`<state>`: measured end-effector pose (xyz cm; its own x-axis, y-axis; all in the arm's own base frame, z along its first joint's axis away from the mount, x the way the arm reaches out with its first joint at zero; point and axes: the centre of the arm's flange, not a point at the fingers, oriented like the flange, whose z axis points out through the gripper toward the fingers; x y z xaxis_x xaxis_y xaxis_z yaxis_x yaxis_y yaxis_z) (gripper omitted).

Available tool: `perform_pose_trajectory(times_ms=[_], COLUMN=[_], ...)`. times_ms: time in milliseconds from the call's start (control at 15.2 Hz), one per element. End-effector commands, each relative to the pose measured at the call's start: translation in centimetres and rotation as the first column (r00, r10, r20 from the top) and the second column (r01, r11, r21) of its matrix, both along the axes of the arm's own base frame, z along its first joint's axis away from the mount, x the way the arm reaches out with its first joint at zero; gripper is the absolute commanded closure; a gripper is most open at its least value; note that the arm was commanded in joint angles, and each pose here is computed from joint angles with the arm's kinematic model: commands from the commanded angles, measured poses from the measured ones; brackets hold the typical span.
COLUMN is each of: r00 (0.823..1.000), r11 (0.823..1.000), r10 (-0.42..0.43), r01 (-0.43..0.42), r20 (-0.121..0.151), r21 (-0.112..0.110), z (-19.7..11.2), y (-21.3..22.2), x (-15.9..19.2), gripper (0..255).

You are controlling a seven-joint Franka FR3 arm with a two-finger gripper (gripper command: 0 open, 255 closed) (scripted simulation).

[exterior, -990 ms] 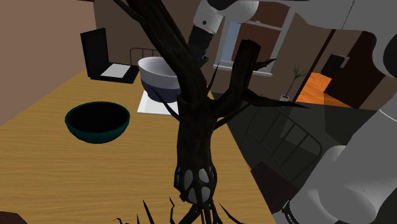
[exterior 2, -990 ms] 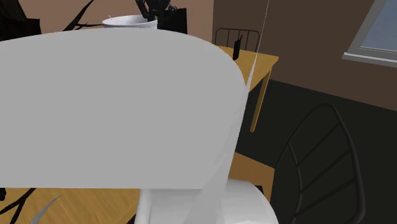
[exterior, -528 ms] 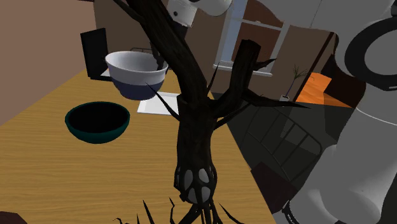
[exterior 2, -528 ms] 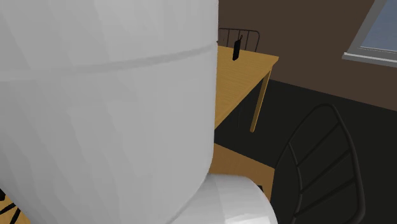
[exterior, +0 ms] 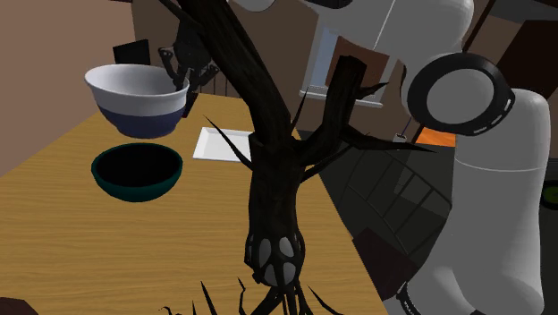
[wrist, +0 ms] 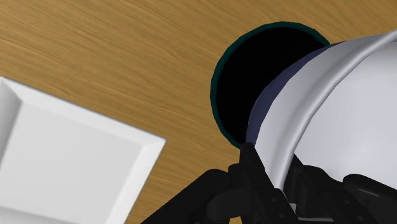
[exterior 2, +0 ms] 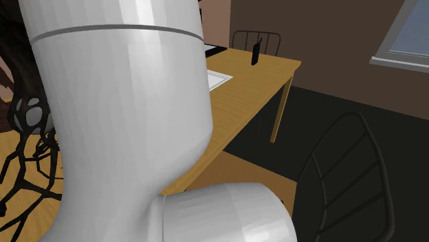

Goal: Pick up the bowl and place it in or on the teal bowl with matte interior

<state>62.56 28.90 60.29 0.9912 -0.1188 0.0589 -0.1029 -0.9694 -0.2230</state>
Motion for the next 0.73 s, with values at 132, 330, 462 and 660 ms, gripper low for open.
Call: perform_pose_trajectory(times_ms=[132,330,462,660], r00=[1.0,1.0,1.0,1.0], r11=[1.0,1.0,1.0,1.0], r10=[-0.002,-0.002,-0.002,-0.002], r01=[0.002,0.002,0.002,0.002], r20=[0.002,0.002,0.002,0.002], r21=[0.001,0.001,0.001,0.001], z=[-0.4,-2.0,-3.0,-4.6], y=[3.0,3.0,3.0,3.0], x=[1.2,1.2,1.2,1.2], gripper=[255,255,255,255])
